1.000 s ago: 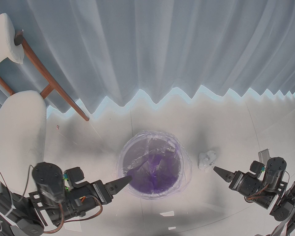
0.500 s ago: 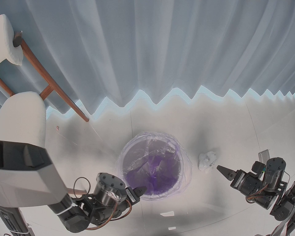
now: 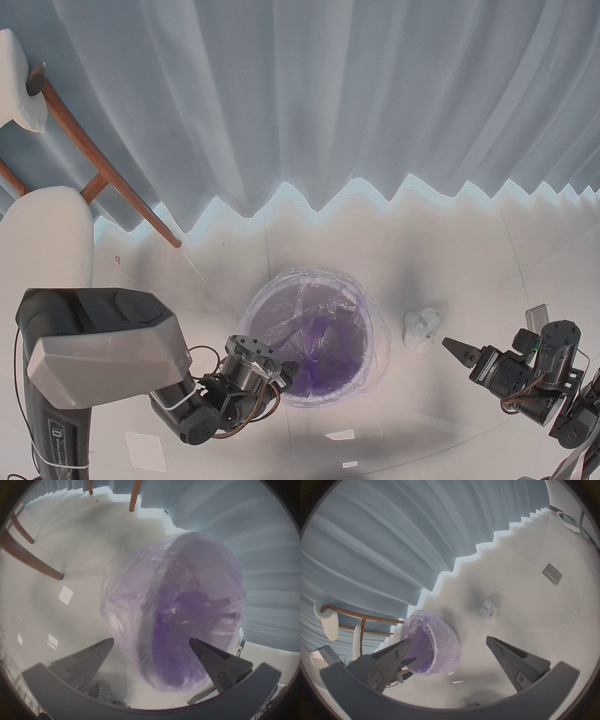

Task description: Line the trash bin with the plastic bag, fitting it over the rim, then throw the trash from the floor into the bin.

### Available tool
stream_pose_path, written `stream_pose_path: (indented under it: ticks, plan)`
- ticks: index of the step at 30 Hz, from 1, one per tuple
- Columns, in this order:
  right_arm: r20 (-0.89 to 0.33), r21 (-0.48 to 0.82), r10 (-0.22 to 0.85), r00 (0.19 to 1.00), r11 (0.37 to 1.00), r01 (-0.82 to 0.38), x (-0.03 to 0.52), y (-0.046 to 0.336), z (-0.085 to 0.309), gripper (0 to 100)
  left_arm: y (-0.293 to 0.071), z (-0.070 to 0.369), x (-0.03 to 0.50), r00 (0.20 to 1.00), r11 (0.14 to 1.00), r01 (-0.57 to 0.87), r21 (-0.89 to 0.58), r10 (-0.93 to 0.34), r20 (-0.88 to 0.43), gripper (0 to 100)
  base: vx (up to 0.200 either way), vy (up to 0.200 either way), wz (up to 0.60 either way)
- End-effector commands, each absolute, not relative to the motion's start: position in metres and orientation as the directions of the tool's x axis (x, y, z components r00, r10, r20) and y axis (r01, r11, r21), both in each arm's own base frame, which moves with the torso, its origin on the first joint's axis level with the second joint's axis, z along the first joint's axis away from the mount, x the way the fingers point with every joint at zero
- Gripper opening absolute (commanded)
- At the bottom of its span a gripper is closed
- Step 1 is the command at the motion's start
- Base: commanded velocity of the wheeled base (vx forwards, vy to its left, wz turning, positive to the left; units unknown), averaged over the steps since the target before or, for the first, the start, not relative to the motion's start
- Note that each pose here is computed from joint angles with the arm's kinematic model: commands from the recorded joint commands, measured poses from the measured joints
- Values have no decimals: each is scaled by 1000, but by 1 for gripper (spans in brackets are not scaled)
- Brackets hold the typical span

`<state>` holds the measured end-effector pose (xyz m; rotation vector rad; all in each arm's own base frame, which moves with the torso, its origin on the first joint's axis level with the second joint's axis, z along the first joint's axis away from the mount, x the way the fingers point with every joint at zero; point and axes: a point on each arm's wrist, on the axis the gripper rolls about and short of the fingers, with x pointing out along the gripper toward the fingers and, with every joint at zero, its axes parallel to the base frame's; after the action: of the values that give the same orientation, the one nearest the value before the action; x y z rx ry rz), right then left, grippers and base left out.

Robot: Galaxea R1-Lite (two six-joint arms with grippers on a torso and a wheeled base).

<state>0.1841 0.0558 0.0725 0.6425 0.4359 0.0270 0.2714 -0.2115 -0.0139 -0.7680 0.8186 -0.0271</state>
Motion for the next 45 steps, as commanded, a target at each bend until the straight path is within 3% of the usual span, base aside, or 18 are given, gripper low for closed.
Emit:
stream_pose_path:
  ticks: [1, 4, 5, 18, 22, 30, 38, 42, 45]
  plan:
    - [-409, 576, 156, 899, 809, 121, 180, 55, 69, 100, -217, -22, 287, 697, 731, -279, -623, -291, -655, 100, 0, 0, 0]
    - [-408, 576, 155, 900, 809, 122, 180, 55, 69, 100, -221, -23, 294, 692, 734, -289, -615, -284, -664, 100, 0, 0, 0]
    - [-409, 576, 155, 899, 808, 123, 180, 55, 69, 100, -222, -23, 294, 689, 736, -290, -611, -282, -667, 0, 0, 0, 0]
    - [-430, 604, 156, 889, 782, 155, 179, 55, 67, 100, -219, -3, 293, 709, 746, -259, -614, -286, -645, 0, 0, 0, 0]
    - [-431, 610, 156, 889, 776, 160, 179, 55, 66, 100, -209, 10, 296, 708, 795, -228, -562, -261, -656, 0, 0, 0, 0]
    - [-432, 608, 164, 887, 779, 153, 179, 57, 66, 100, -193, 40, 304, 745, 912, 12, -409, -281, -605, 0, 0, 0, 0]
    - [-449, 602, 160, 879, 781, 165, 178, 56, 65, 100, -180, 51, 311, 705, 916, 292, -275, -400, -586, 0, 0, 0, 0]
    - [-456, 599, 159, 876, 783, 170, 177, 56, 64, 100, -175, 52, 316, 697, 908, 349, -234, -418, -583, 0, 0, 0, 0]
    - [-468, 593, 157, 870, 785, 177, 176, 56, 63, 100, -168, 53, 325, 658, 861, 478, -173, -481, -579, 0, 0, 0, 0]
